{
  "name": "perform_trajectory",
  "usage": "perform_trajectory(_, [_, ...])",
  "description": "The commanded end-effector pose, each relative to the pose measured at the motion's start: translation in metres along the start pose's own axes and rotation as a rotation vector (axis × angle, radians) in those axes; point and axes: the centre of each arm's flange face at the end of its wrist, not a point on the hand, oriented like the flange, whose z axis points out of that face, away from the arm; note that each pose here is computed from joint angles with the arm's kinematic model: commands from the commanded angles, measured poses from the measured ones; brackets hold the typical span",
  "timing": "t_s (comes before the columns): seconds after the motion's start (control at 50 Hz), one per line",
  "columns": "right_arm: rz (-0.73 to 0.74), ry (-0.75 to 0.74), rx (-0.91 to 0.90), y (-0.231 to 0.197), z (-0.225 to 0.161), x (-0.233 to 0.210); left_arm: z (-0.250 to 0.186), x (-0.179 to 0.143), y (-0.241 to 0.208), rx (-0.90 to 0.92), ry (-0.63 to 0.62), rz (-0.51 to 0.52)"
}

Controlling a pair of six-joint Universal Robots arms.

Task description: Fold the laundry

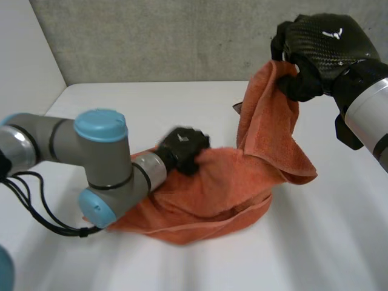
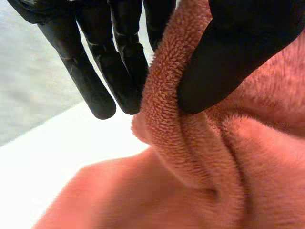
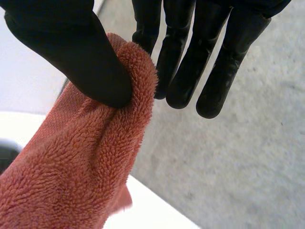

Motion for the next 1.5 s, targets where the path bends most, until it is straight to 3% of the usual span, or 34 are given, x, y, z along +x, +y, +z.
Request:
perform_trajectory(0.02, [0.002,0.040,-0.156,0.054,0.033,0.017,-0.031,-0.051,-0.047,0.162,-0.337,0.044])
perform_trajectory(0.28, [-0.161,0.032,-0.517,0.161,0.060,0.013,-0.077,-0.031,-0.027,0.086,-0.300,0.102])
perform_trajectory(0.38, [-0.174,0.053,-0.541,0.175,0.073,0.016,-0.076,-0.032,-0.014,0.036,-0.306,0.216])
perform_trajectory(0.44, [-0.164,0.081,-0.489,0.168,0.087,0.020,-0.061,-0.051,-0.023,0.073,-0.355,0.314])
perform_trajectory(0.54, [-0.069,0.179,-0.213,0.114,0.125,0.035,-0.038,-0.080,-0.084,0.278,-0.461,0.408])
perform_trajectory(0.62, [0.055,0.242,0.068,0.066,0.146,0.049,-0.039,-0.097,-0.158,0.520,-0.544,0.443])
perform_trajectory(0.64, [0.109,0.263,0.218,0.037,0.148,0.057,-0.045,-0.101,-0.186,0.631,-0.578,0.457])
perform_trajectory(0.72, [0.175,0.299,0.561,-0.041,0.127,0.073,-0.072,-0.106,-0.236,0.857,-0.681,0.469])
perform_trajectory(0.78, [0.156,0.315,0.604,-0.048,0.115,0.082,-0.086,-0.105,-0.244,0.913,-0.726,0.460])
perform_trajectory(0.84, [0.156,0.319,0.533,-0.029,0.115,0.084,-0.087,-0.102,-0.227,0.868,-0.730,0.442])
perform_trajectory(0.92, [0.161,0.278,0.355,0.009,0.112,0.077,-0.080,-0.087,-0.166,0.665,-0.671,0.406])
perform_trajectory(1.0, [0.162,0.204,0.084,0.064,0.108,0.064,-0.082,-0.077,-0.129,0.540,-0.628,0.389])
perform_trajectory(1.02, [0.161,0.193,0.021,0.079,0.108,0.062,-0.083,-0.059,-0.082,0.380,-0.555,0.361])
perform_trajectory(1.14, [0.110,0.135,-0.418,0.175,0.092,0.046,-0.081,-0.013,-0.010,0.165,-0.398,0.321])
perform_trajectory(1.3, [0.109,0.134,-0.518,0.200,0.079,0.046,-0.085,0.013,0.044,-0.047,-0.285,0.299])
perform_trajectory(1.5, [0.102,0.146,-0.474,0.193,0.075,0.048,-0.091,0.011,0.026,-0.048,-0.280,0.296])
